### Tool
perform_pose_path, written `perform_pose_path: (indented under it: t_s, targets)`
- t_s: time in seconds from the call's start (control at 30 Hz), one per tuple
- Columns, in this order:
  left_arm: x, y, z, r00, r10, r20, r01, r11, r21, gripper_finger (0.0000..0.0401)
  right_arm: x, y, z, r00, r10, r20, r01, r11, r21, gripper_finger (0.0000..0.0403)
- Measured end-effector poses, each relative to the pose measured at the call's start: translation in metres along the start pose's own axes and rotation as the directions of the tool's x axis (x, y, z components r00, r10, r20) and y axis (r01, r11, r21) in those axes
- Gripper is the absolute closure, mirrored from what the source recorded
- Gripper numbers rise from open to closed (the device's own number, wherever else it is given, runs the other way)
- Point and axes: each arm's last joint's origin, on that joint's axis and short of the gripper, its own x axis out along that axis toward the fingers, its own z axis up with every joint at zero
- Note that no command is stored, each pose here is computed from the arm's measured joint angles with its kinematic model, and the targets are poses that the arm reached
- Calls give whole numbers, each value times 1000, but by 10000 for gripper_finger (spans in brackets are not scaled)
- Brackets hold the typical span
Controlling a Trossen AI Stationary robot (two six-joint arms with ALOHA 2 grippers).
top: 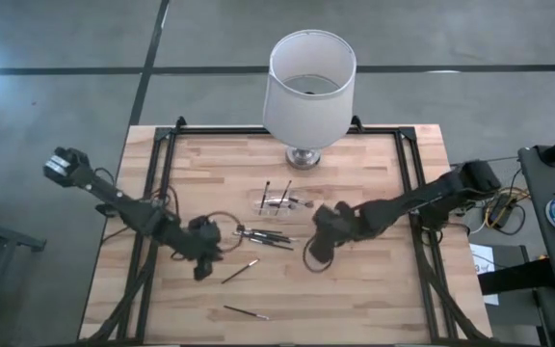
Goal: Put items in baskets/containers
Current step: Put the eyeshadow brush into the transparent organizer
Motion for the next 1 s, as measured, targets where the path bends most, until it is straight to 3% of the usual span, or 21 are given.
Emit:
perform_pose_path:
  t_s: [0.13,0.27,0.43,0.73,0.83,1.0]
  targets:
    - [5,-13,-15,1000,3,-22,-2,999,54,313,8,36,-6,997,60,-58,-72,971,-229,252]
    - [20,-19,-27,997,75,-33,-73,995,68,314,22,65,-6,995,56,-85,-91,863,-496,252]
    - [38,-20,-39,986,140,-89,-142,990,-16,314,40,88,23,987,116,-114,-162,766,-623,261]
    - [39,-35,-57,991,104,-82,-121,963,-239,314,81,118,69,972,168,-161,-223,465,-857,263]
    - [37,-41,-66,992,82,-94,-106,952,-289,314,99,125,77,962,197,-191,-261,436,-862,262]
    - [40,-47,-77,995,84,-54,-98,927,-361,314,121,131,87,946,225,-234,-313,441,-841,270]
